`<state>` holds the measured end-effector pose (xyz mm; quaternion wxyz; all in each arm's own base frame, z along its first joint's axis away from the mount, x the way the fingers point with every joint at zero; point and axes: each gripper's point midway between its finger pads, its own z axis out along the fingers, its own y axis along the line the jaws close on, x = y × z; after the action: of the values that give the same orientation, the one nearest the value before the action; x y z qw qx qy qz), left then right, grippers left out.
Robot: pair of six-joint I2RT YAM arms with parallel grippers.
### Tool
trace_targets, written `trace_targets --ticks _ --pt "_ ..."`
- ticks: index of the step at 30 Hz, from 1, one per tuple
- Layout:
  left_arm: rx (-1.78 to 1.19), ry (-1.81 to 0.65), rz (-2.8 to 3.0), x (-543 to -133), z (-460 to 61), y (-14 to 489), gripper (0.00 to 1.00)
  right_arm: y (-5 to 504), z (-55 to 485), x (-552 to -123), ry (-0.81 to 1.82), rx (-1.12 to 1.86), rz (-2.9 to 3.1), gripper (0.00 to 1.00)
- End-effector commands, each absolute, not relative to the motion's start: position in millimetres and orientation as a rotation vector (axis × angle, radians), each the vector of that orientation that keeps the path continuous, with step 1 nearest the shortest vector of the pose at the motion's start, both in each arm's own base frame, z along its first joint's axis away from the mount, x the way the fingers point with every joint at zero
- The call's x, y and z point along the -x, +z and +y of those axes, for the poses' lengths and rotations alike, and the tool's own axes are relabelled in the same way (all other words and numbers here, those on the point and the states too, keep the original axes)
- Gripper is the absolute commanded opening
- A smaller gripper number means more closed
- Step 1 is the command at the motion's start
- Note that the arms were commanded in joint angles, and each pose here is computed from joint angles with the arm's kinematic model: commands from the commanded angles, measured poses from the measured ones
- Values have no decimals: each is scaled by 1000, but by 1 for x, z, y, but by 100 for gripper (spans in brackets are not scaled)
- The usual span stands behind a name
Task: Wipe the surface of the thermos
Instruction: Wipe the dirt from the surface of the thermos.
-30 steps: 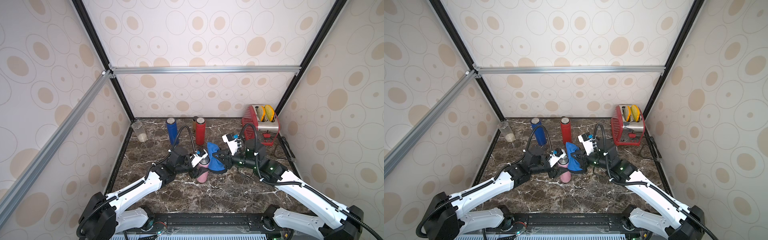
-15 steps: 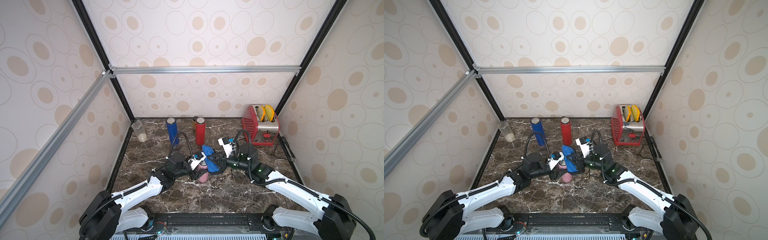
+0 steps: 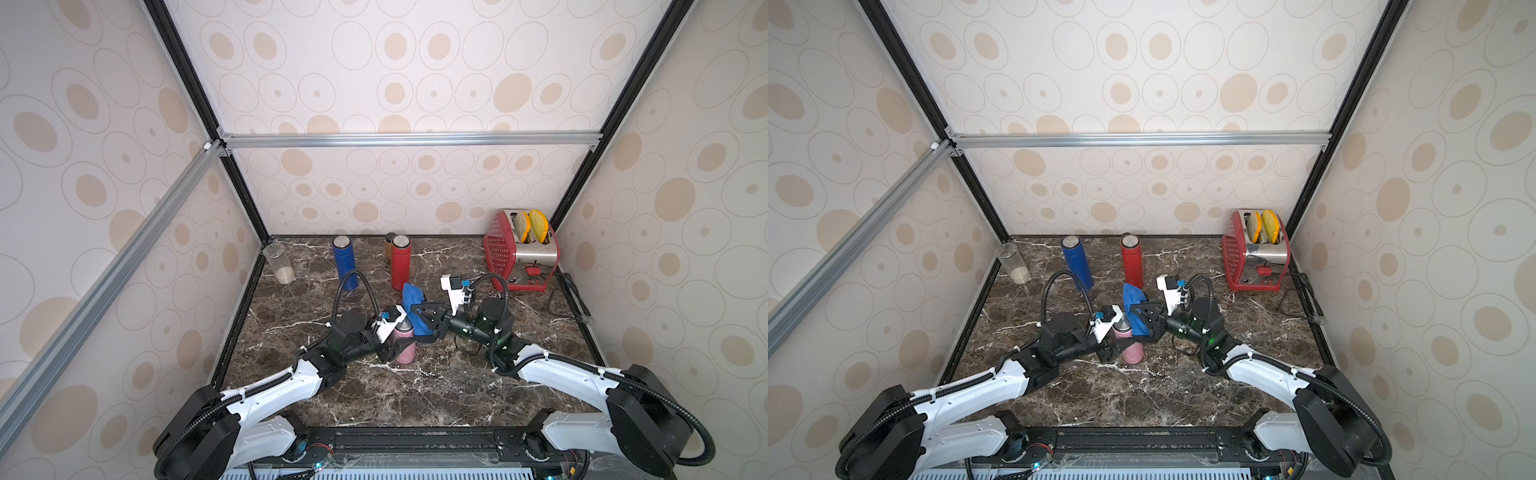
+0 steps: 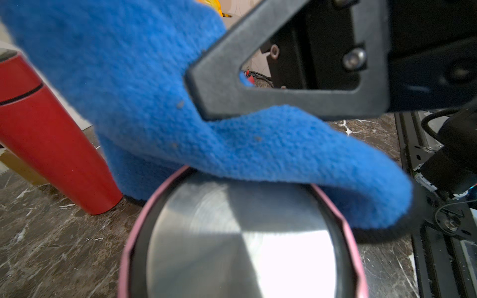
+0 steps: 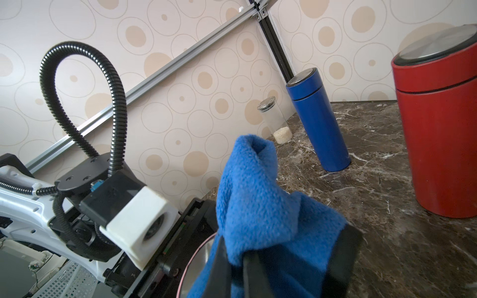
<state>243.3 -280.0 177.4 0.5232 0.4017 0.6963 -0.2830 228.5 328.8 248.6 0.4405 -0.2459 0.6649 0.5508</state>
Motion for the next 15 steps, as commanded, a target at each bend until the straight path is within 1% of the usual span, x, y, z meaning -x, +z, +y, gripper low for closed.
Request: trace_targets --ticks 1,9,15 --pt "-961 -588 1627 -249 -274 180 0 208 325 -222 1361 599 1790 0" --pt "-972 -590 1629 -250 -275 181 0 218 320 -219 1348 601 1758 0" --pt "-986 -599 1619 -252 -281 185 0 197 320 -219 1360 580 1784 0"
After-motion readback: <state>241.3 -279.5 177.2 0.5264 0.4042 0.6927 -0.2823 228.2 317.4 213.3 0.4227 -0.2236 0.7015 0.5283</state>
